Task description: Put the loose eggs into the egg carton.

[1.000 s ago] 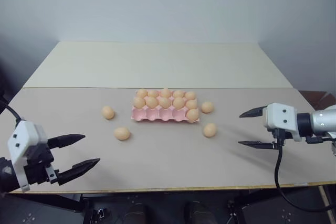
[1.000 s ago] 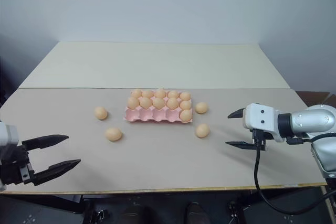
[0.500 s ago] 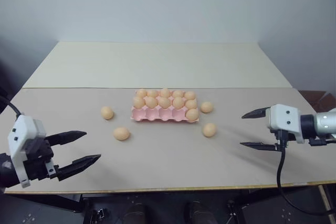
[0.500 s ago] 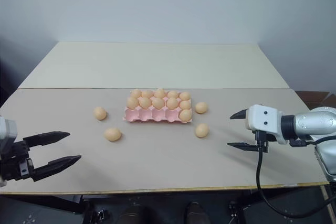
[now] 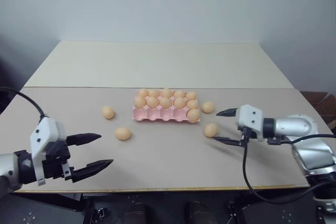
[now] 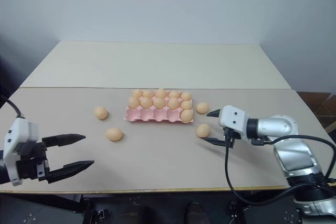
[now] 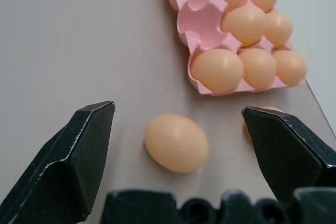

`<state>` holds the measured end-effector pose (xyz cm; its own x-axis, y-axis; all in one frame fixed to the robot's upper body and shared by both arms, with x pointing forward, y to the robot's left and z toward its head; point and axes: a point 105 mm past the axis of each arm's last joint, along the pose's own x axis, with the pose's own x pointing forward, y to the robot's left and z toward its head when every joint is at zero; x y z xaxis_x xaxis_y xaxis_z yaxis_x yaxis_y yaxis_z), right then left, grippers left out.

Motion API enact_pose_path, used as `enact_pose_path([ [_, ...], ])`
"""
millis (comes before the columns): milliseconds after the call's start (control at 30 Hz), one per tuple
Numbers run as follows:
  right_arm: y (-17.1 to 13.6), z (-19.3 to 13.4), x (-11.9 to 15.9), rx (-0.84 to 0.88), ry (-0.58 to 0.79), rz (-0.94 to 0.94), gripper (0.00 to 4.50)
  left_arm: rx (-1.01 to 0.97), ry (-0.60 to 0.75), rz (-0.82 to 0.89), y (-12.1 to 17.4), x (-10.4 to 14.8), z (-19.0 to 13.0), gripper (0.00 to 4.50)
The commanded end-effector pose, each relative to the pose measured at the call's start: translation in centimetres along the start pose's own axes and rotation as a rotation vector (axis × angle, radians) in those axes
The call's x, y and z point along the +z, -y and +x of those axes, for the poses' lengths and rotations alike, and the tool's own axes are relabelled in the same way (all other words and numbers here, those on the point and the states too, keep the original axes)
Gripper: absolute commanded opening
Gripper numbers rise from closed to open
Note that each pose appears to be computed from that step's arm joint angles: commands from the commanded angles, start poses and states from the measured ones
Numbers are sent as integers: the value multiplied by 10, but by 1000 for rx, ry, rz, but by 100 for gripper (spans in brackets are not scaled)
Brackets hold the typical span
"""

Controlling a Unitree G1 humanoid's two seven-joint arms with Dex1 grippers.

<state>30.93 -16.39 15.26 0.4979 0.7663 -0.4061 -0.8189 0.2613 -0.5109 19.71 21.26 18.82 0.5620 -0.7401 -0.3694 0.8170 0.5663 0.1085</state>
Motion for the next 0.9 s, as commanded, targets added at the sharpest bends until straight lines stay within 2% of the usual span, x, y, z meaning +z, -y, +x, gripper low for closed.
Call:
enact_pose_path([
  [33,6,7,2,-53,7,-43,450,-31,8,40,1,5,4,445],
  [233,10,28,-17,-122,-25,-11,450,-70,10,56,-3,9,12,445],
  [600,16,31,-37,-139,-79,16,450,-80,2,57,-4,6,14,445],
  [700,11,30,-33,-106,-48,29,391,-76,-1,53,-3,4,12,450],
  [833,11,30,-33,-106,-46,27,261,-68,-5,46,-4,1,12,450],
  [900,12,31,-33,-111,-50,24,239,-65,-7,47,-5,0,12,450],
])
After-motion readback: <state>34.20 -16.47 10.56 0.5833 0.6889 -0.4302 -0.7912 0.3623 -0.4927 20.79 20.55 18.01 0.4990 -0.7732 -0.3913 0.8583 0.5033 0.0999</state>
